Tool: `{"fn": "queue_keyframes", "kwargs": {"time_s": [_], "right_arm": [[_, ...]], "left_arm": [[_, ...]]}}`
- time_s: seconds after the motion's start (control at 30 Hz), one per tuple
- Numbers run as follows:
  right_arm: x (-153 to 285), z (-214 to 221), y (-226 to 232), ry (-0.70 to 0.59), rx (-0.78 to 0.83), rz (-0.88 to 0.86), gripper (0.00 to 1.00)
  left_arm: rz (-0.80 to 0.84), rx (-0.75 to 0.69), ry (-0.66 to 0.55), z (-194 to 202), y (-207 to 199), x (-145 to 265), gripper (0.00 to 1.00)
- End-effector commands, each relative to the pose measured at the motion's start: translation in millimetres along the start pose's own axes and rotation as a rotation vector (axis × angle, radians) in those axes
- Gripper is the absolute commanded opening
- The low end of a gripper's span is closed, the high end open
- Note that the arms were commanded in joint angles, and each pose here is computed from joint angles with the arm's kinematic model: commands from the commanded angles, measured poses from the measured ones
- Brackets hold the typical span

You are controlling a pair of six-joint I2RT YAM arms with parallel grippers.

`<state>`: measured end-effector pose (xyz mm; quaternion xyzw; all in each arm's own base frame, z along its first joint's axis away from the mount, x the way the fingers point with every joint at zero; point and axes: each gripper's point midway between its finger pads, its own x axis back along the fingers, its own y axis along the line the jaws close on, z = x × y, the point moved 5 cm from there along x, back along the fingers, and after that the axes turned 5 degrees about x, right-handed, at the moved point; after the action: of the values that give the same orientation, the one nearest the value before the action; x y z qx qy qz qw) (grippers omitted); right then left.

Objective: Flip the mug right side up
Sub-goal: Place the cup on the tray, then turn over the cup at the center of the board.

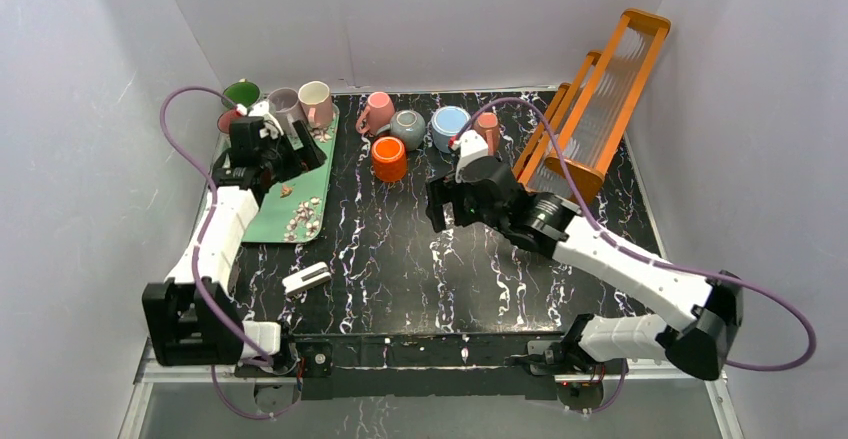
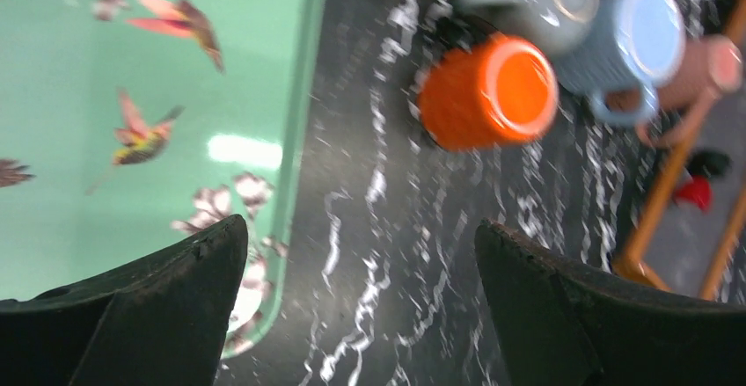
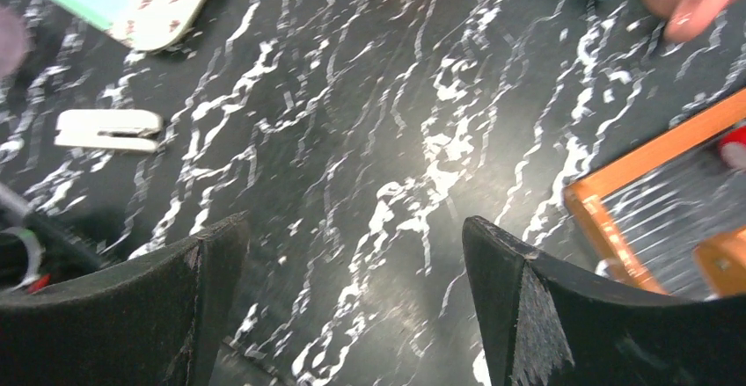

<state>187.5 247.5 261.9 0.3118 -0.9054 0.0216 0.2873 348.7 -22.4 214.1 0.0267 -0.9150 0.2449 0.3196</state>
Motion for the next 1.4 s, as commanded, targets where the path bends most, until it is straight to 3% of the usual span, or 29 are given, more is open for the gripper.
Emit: {"fn": "queue_keyframes", "kwargs": {"time_s": [0.0, 0.17, 0.33, 0.57, 0.77, 1.07, 1.37], "right_arm": [[-21, -38, -13, -0.111, 0.103, 0.167, 0.99], [-62, -49, -32, -0.085, 0.233, 0.305, 0.99], [-104, -56, -75, -0.003, 0.284, 0.392, 0.95], [-155, -54, -115, 0.059, 0.297, 0.396, 0.79], [-188, -60, -145, 0.096, 0.299, 0.444, 0.63], [-216, -56, -172, 0.122, 0.211, 0.375, 0.63], [-238, -35, -184, 0.177, 0.239, 0.380, 0.60]], "left_arm": [[0.251, -0.111, 0.086, 34, -40, 46, 0.98], [0.440, -0.219, 0.170, 78, -59, 71, 0.98], [0.530, -0.302, 0.130, 105, -60, 89, 0.98], [0.420, -0.319, -0.012, 103, -38, 101, 0.98], [0.376, -0.336, -0.052, 100, -34, 110, 0.98], [0.379, -0.356, -0.046, 99, -37, 115, 0.98], [0.367, -0.365, -0.069, 96, -35, 120, 0.98]]}}
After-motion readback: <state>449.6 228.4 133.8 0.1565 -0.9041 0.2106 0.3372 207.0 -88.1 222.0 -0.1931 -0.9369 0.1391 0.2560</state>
